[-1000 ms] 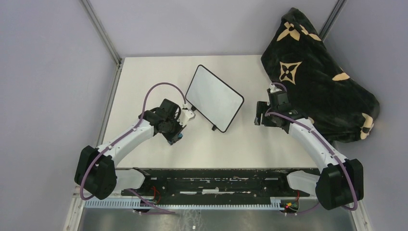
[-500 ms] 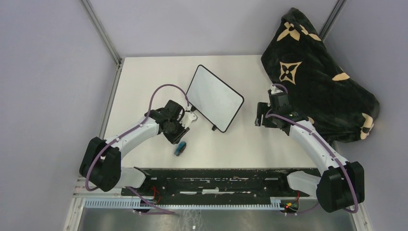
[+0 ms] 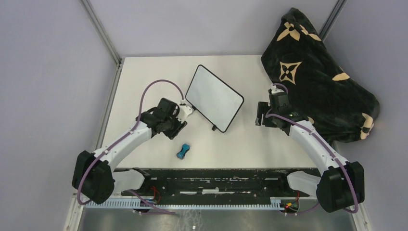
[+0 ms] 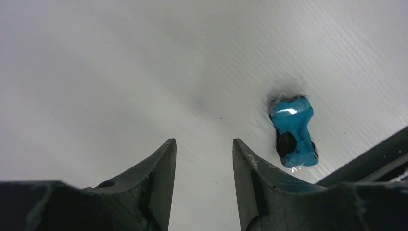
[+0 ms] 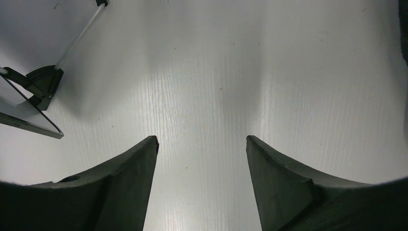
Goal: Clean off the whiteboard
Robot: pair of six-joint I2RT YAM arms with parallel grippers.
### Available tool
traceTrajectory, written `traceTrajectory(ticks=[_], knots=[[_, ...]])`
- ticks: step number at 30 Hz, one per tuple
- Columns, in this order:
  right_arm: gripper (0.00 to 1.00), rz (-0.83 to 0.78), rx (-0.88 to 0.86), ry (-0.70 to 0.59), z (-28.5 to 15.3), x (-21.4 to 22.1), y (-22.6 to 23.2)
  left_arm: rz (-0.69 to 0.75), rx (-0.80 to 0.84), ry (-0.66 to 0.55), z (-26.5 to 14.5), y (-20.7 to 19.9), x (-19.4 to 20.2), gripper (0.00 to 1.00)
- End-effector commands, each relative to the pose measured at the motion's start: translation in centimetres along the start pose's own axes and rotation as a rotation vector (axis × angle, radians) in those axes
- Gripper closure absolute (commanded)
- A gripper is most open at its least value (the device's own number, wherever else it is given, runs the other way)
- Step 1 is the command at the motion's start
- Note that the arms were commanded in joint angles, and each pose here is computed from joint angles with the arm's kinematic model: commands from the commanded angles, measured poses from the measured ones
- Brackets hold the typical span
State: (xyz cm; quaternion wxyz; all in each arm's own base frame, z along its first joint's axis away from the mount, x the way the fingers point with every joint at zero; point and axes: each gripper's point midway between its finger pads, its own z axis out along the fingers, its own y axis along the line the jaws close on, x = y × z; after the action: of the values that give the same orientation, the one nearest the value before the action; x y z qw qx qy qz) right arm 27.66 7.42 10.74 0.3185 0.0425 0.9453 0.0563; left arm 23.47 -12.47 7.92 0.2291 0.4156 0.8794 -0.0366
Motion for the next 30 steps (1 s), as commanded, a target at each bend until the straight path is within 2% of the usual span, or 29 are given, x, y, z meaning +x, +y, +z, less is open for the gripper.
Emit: traceTrajectory(ticks=[1, 5, 7, 8, 13, 19, 30], knots=[[0.23, 0.008, 0.005, -0.084, 0.0, -2.5, 0.2, -0.101, -0.244, -0.189, -2.4, 5.8, -2.8, 0.46], [0.18, 0.009, -0.015, -0.124, 0.5, -3.5, 0.8, -0.281, -0.398, -0.352, -5.2, 10.3, -4.4, 0.28], [0.13, 0.014, -0.004, -0.131, 0.7, -3.9, 0.7, -0.356, -0.464, -0.43, -6.6, 12.2, -4.9, 0.03], [0.1, 0.013, -0.001, -0.128, 0.8, -4.0, 0.7, -0.381, -0.479, -0.457, -6.9, 12.8, -5.0, 0.0], [0.01, 0.012, 0.015, -0.119, 1.0, -3.8, 0.4, -0.484, -0.503, -0.484, -6.3, 14.8, -4.4, 0.01], [0.0, 0.03, 0.064, -0.177, -0.1, -4.1, -0.8, -0.598, -0.647, -0.568, -6.6, 18.4, -1.5, 0.01], [0.0, 0.059, 0.066, -0.232, -0.9, -4.4, -1.1, -0.651, -0.645, -0.671, -7.1, 18.4, -0.4, 0.01]])
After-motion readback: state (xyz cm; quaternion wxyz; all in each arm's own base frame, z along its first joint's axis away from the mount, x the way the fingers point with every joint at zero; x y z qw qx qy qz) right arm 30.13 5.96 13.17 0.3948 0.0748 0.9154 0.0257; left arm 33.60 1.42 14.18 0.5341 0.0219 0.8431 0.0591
